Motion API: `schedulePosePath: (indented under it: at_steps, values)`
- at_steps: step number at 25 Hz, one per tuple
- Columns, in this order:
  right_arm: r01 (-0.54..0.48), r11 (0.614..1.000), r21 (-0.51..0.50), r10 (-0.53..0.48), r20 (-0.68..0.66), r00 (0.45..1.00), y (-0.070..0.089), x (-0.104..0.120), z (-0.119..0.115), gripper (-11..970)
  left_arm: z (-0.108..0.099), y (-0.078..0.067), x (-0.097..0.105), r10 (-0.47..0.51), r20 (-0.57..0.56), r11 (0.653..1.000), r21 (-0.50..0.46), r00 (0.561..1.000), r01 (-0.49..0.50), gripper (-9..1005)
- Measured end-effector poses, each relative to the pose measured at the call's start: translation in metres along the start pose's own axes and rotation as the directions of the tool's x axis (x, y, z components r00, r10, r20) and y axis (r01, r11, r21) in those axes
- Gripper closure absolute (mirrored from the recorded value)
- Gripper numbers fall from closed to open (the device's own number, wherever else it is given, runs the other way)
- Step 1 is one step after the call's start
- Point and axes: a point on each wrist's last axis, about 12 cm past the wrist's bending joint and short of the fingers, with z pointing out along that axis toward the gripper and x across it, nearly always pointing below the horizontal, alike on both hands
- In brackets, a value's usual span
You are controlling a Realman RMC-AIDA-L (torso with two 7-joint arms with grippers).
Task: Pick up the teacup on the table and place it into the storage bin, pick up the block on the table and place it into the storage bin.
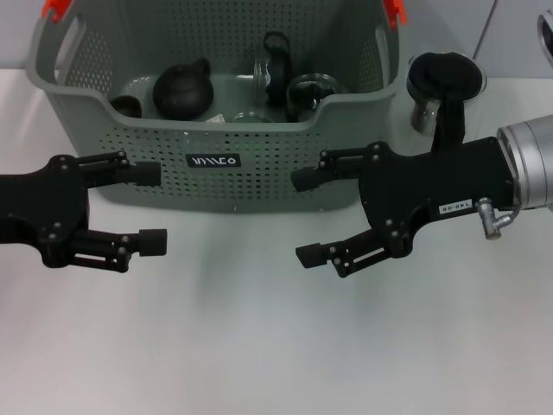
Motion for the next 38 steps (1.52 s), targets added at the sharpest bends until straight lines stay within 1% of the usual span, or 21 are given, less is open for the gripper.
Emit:
schedulePosePath:
  at_steps: [38]
  values:
    - [0.0, 1.0, 0.0, 0.0, 0.0, 1.0, 0.0, 0.0, 0.0, 13, 0.0, 0.0, 0.0, 0.0, 0.0, 1.0, 0.0, 1.0, 0.0, 44]
